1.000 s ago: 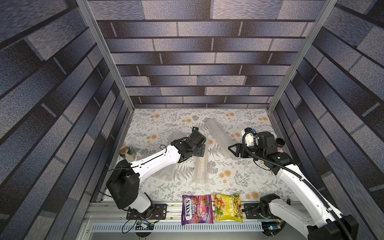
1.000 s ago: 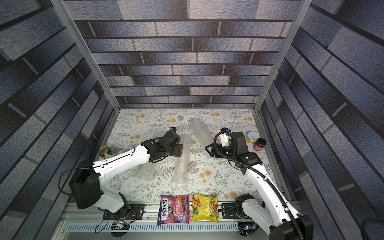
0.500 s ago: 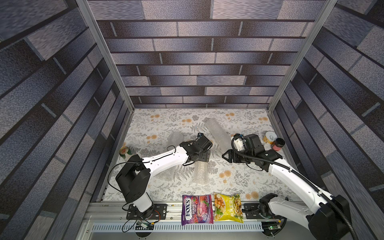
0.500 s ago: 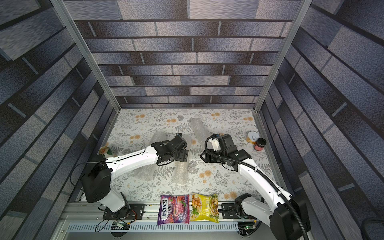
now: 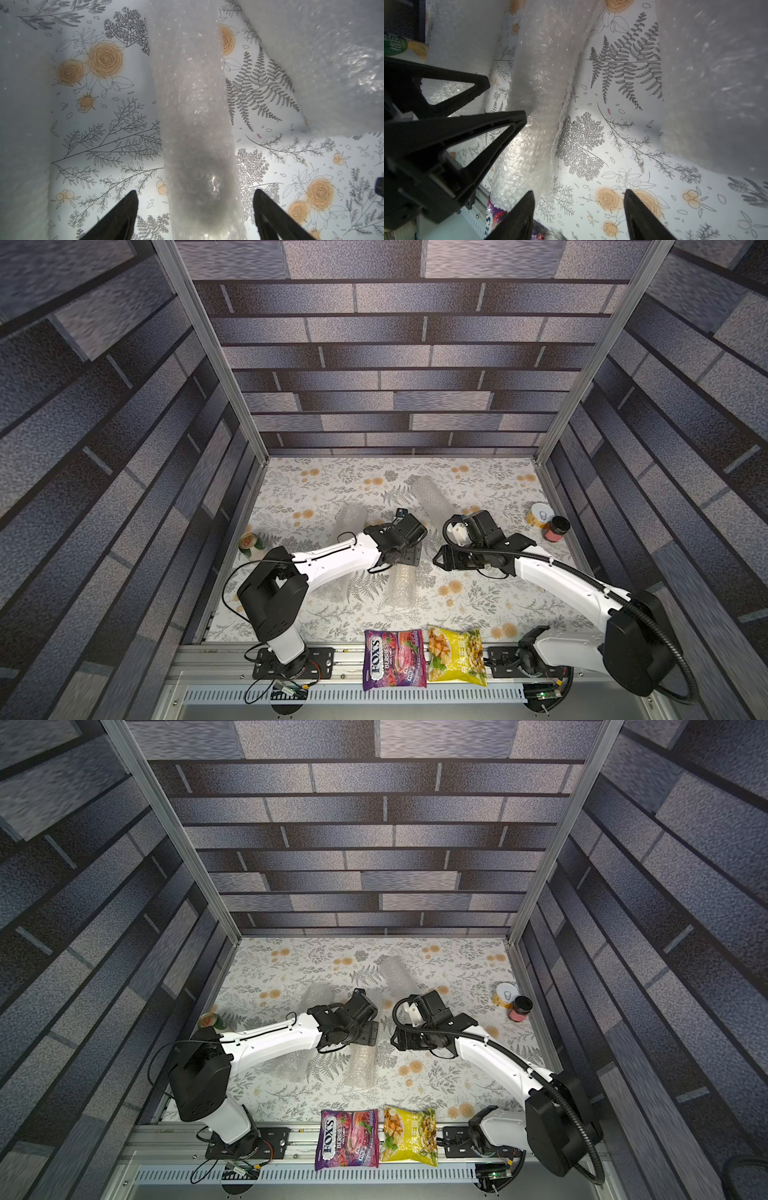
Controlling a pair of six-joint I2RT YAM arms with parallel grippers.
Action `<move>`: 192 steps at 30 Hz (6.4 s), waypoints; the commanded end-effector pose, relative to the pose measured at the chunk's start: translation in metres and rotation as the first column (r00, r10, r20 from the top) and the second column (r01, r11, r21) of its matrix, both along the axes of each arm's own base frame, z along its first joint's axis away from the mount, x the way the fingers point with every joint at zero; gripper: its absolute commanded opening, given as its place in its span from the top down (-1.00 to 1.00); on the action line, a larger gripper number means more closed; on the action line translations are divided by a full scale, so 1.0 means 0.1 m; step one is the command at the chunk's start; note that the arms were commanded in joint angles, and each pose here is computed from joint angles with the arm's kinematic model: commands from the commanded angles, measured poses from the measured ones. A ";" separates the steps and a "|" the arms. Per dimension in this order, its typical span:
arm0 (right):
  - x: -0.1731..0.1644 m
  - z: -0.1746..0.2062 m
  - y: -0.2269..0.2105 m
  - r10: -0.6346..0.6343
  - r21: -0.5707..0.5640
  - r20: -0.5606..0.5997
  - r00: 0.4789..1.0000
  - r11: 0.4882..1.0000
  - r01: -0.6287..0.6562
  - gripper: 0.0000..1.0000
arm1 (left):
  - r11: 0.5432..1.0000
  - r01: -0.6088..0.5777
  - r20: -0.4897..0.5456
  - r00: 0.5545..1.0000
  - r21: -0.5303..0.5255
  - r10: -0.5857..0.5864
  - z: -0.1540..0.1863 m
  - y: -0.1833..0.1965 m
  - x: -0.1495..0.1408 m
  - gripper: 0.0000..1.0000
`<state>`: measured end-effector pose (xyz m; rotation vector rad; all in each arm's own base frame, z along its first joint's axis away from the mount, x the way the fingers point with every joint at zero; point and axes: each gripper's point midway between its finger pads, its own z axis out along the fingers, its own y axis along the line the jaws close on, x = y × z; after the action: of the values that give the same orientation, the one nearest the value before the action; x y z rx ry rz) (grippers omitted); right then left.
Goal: Unwrap the vase from the bubble wrap
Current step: Unwrap the bubble wrap at the center of the board.
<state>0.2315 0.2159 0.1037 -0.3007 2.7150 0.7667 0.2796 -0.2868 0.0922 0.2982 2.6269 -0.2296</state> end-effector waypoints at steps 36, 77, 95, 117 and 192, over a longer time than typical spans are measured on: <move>0.44 -0.19 0.64 0.057 0.054 -0.009 0.998 0.997 -0.057 0.03 | 0.984 -0.172 0.009 0.985 0.048 0.172 -0.21 0.69 -0.01 -0.74; 0.56 -0.44 0.81 0.074 -0.083 -0.022 0.997 0.994 -0.076 0.28 | 0.983 -0.184 -0.006 0.983 0.017 0.184 -0.32 0.74 -0.02 -0.74; 0.58 -0.49 0.92 0.096 -0.123 -0.030 0.995 0.987 -0.099 0.35 | 0.983 -0.184 -0.005 0.983 0.005 0.184 -0.34 0.73 -0.03 -0.74; 0.74 -0.53 0.95 0.092 -0.212 -0.002 0.996 0.973 -0.091 0.51 | 0.979 -0.204 -0.011 0.979 0.000 0.204 -0.37 0.81 -0.03 -0.74; 0.37 -0.15 0.75 0.060 -0.056 -0.048 0.997 0.996 -0.063 0.44 | 0.981 -0.193 -0.035 0.981 -0.031 0.192 -0.44 0.71 -0.12 -0.74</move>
<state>0.2797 0.2988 0.0908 -0.4320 2.7363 0.7040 0.2883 -0.2292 0.0746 -0.0181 2.5377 -0.3304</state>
